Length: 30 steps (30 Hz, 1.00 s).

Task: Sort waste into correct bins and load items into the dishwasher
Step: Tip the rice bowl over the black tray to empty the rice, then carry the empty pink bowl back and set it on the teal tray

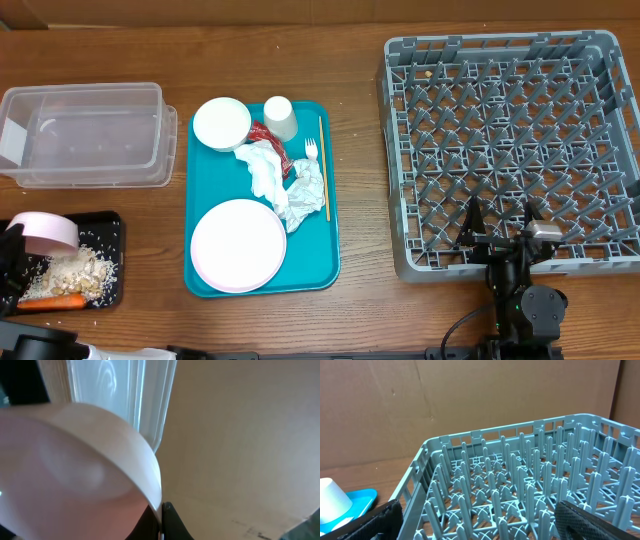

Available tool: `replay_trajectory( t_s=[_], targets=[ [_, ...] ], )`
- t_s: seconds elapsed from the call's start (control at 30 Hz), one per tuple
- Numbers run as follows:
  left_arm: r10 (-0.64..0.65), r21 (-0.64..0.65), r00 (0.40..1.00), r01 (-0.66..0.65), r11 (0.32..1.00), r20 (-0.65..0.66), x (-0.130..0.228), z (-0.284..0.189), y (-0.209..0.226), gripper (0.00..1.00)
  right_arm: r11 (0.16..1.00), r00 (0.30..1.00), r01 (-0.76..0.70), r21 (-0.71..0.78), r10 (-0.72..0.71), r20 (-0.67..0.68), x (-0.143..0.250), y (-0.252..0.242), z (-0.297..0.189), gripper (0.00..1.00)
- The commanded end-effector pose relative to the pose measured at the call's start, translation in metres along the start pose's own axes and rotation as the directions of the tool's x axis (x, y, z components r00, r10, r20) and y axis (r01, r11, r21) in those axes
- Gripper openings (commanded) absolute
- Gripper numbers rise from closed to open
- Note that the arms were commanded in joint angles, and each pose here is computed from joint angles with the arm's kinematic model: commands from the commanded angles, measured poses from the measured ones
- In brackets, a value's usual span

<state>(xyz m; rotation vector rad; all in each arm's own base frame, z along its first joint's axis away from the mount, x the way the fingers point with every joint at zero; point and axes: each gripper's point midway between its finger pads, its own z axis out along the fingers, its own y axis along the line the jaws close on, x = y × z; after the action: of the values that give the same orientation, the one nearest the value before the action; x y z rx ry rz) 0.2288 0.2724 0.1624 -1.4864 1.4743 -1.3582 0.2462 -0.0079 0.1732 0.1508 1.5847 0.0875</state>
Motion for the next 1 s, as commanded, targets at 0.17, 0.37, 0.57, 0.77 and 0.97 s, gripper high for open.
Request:
replay_trajectory(
  t_s=[0.17,0.37,0.57,0.77,0.97],
  targets=[
    [-0.015,0.042,1.0,0.016,0.999,-0.016,0.008,-0.002,-0.009,0.04,1.0,1.0,0.003,0.003,-0.003,0.001,0.003,0.0,0.0,1.0],
    [0.011,0.124,1.0,-0.008,0.992,-0.026,0.01,-0.003,-0.023,0.04,1.0,1.0,0.003,0.003,-0.003,0.001,0.003,0.0,0.0,1.0],
    [-0.036,0.12,0.999,0.041,0.992,-0.038,0.014,-0.003,-0.022,0.04,1.0,1.0,0.003,0.003,-0.003,0.001,0.003,0.0,0.0,1.0],
    [-0.064,0.152,0.995,0.075,0.986,-0.071,0.032,-0.003,-0.029,0.04,1.0,1.0,0.003,0.003,-0.003,0.001,0.003,0.0,0.0,1.0],
    [-0.061,0.156,0.995,0.073,0.985,-0.081,0.04,-0.005,-0.036,0.04,1.0,1.0,0.003,0.003,-0.003,0.001,0.003,0.0,0.0,1.0]
  ],
)
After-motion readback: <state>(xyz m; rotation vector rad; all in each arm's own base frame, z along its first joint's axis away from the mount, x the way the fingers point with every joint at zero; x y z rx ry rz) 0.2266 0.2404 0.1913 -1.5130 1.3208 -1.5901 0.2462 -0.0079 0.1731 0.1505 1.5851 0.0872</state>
